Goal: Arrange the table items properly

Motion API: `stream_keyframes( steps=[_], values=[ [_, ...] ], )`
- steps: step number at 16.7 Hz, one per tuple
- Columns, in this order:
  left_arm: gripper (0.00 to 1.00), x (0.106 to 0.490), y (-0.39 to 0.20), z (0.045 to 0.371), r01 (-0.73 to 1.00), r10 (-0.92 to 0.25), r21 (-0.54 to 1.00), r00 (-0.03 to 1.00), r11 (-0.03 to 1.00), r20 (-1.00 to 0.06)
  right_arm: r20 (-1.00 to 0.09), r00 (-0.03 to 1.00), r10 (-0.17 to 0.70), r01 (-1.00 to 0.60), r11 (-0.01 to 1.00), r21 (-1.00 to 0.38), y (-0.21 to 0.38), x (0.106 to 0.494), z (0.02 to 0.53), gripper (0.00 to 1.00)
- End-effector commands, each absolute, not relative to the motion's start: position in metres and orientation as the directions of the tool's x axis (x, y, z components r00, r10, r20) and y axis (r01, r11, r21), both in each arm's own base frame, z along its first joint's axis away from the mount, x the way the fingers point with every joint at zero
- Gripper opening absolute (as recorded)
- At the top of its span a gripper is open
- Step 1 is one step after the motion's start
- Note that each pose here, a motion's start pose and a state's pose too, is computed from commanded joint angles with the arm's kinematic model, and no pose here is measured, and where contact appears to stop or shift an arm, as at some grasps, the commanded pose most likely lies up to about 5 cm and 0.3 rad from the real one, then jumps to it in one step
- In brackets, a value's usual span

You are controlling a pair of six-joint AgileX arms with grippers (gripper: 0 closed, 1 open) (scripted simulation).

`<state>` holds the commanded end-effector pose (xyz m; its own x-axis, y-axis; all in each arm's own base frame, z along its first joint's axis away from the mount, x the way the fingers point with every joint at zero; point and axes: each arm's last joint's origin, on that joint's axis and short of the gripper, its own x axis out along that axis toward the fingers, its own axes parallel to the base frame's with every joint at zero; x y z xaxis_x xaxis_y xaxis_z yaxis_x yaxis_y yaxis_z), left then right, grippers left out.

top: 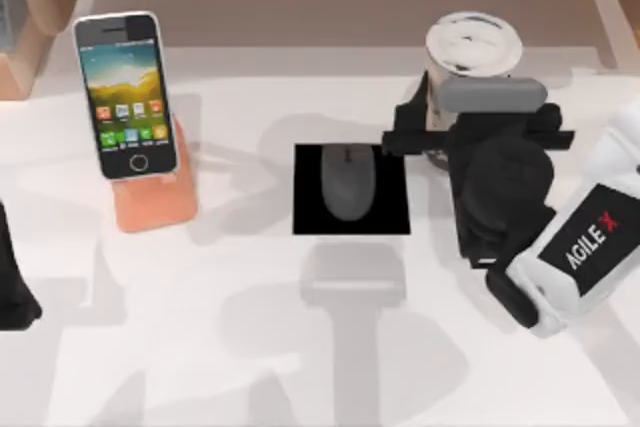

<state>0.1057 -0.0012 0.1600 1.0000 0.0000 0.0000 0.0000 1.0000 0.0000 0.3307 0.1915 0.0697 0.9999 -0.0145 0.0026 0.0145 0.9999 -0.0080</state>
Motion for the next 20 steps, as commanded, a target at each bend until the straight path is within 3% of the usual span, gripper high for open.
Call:
stream_keyframes(
  steps=[6,14,20],
  values=[
    [1.0,0.106,-0.001,0.16,0.0,0.0,0.0,1.0,1.0,0.0,0.023,1.0,-0.014,0.014,1.0,0.008,0.194,0.333,0.076,0.0],
    [1.0,0.106,-0.001,0.16,0.0,0.0,0.0,1.0,1.0,0.0,0.159,0.987,0.013,-0.038,0.988,0.151,0.242,0.349,0.143,0.0],
    [1.0,0.106,-0.001,0.16,0.0,0.0,0.0,1.0,1.0,0.0,0.19,0.981,0.036,-0.074,0.978,0.196,0.281,0.367,0.203,0.0]
  ],
)
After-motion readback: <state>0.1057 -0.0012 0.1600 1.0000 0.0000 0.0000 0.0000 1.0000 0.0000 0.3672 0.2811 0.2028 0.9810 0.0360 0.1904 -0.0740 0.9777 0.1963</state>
